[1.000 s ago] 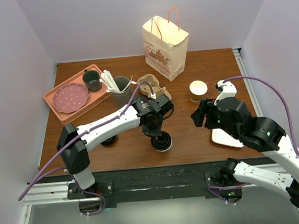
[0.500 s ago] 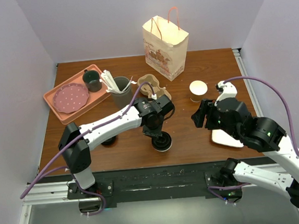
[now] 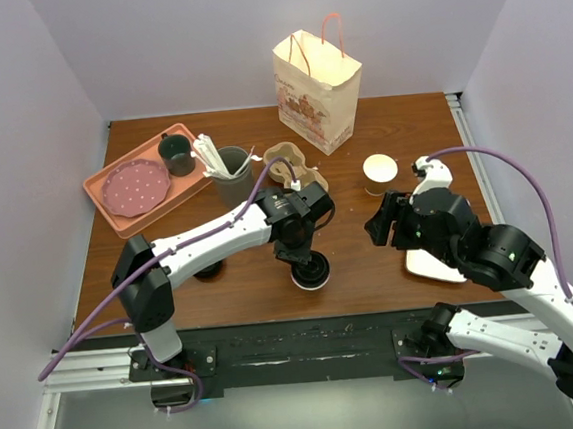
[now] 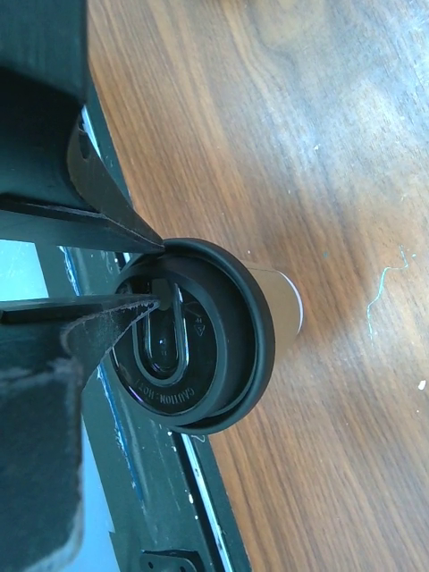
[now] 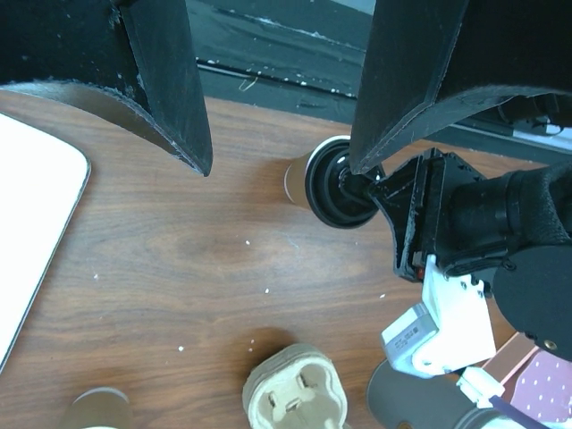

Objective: Pack the takeout coffee

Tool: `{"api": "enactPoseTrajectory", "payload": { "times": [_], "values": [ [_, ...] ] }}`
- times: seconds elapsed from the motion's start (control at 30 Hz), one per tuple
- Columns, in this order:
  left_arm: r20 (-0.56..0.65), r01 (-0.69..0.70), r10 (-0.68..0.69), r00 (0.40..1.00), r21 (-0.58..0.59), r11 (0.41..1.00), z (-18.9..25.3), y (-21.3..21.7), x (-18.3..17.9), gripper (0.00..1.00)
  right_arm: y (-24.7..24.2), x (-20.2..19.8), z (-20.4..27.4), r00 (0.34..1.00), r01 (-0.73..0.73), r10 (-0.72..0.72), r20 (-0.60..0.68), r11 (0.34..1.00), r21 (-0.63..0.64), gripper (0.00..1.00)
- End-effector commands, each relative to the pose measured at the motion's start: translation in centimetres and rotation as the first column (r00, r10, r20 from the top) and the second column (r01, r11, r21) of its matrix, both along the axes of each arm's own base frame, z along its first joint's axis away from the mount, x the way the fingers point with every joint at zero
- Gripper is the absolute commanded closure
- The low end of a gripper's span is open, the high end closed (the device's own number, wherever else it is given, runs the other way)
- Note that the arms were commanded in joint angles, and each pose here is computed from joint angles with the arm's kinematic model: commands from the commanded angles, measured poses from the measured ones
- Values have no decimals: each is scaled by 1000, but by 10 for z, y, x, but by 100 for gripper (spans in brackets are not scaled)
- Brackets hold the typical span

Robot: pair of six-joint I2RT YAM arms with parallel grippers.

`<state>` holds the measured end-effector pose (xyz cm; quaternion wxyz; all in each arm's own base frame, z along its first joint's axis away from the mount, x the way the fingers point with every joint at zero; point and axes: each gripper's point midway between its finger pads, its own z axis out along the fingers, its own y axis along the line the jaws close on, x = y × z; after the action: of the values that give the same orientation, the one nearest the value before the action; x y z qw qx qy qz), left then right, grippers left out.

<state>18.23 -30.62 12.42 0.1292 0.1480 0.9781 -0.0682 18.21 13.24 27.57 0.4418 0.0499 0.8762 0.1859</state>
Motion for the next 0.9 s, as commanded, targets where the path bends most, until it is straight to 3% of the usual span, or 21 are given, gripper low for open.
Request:
{"api": "enactPoseTrajectory", "payload": {
  "times": [0.0, 0.17, 0.37, 0.5, 0.7, 0.87],
  "values": [
    [38, -11, 14, 999, -84, 996, 31, -4, -2, 70, 11, -1, -3, 1000, -8, 10, -28, 998, 57, 33],
    [69, -30, 43, 997, -171, 985, 59, -4, -3, 65, 42, -10, -29, 987, -87, 104, -122, 986, 141, 32],
    [51, -53, 66, 996, -227, 973, 54, 3, -3, 62, 88, -8, -56, 956, -127, 190, -223, 955, 267, 32],
    [54, -62, 78, 995, -264, 963, 49, 6, 7, 59, 98, -2, -77, 939, -138, 198, -281, 966, 221, 30],
    [98, -51, 87, 991, -321, 946, 52, 5, 22, 47, 109, 4, -105, 909, -190, 230, -347, 971, 144, 30],
    [68, -48, 73, 995, -310, 950, 38, 7, 18, 46, 109, -1, -125, 881, -222, 244, -405, 970, 100, 37]
  ]
}}
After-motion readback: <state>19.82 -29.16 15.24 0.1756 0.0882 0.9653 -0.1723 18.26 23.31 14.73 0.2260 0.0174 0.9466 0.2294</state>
